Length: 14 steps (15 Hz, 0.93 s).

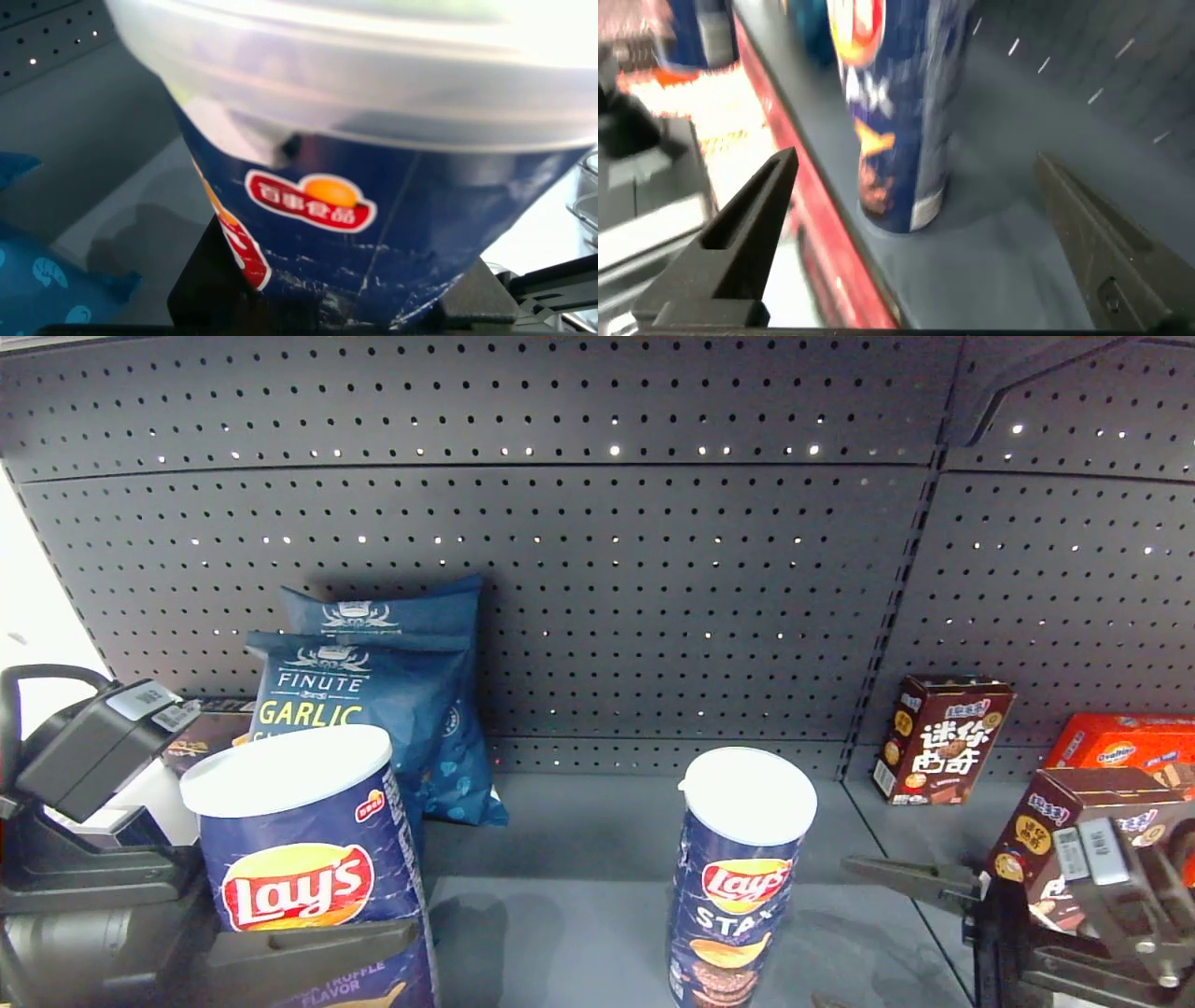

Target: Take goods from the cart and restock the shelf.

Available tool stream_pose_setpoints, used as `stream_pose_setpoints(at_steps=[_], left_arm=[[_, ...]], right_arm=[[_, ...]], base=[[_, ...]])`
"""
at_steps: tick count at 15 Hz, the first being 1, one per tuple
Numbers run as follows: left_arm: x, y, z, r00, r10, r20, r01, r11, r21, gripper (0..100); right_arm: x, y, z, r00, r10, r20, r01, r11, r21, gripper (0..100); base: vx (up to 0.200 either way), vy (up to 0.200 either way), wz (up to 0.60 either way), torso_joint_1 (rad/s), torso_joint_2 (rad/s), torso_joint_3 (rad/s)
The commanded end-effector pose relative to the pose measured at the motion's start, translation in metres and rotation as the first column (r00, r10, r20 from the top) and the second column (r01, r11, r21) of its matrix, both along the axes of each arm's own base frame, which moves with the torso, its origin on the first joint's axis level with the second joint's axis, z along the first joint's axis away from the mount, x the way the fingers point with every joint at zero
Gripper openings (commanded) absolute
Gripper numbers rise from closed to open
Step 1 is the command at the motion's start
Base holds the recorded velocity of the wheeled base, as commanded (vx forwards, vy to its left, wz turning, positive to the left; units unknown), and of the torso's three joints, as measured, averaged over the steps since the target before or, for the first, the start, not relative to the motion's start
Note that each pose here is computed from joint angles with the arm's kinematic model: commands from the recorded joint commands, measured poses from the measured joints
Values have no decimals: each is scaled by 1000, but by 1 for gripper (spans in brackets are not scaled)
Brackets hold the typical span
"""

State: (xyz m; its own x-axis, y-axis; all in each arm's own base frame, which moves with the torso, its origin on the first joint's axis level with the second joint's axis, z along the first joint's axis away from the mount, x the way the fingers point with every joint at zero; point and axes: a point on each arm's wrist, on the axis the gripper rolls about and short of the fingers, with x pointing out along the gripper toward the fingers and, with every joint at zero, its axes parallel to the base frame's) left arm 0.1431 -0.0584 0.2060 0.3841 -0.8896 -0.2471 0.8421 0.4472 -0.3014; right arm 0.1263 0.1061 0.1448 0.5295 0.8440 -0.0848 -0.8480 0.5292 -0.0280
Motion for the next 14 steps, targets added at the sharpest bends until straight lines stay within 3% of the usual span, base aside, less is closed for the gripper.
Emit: stream_pose_setpoints(at_steps=[1,4,7,10,14], left_arm=[[0,0,1,1000,0,5,0,1000,-2,0],[0,0,1,1000,0,7,0,1000,-1,0],[1,0,3,1000,0,20,0,1000,-5,0],[0,0,4,1000,-1,26,2,1000,-7,0],[-2,-1,4,1000,-15,25,15,1000,-8,0]], right_arm=[[-5,-12,31,991,-51,124,40,995,93,100],[1,-20,62,953,-236,189,206,964,166,100],[-21,-39,83,885,-437,162,406,894,191,100],[-53,-64,86,812,-565,148,531,820,215,100],[-103,-101,70,670,-734,115,705,677,213,100]], base=[[0,0,0,0,0,0],[0,0,0,0,0,0],[0,0,0,0,0,0],[0,0,0,0,0,0],[0,0,0,0,0,0]])
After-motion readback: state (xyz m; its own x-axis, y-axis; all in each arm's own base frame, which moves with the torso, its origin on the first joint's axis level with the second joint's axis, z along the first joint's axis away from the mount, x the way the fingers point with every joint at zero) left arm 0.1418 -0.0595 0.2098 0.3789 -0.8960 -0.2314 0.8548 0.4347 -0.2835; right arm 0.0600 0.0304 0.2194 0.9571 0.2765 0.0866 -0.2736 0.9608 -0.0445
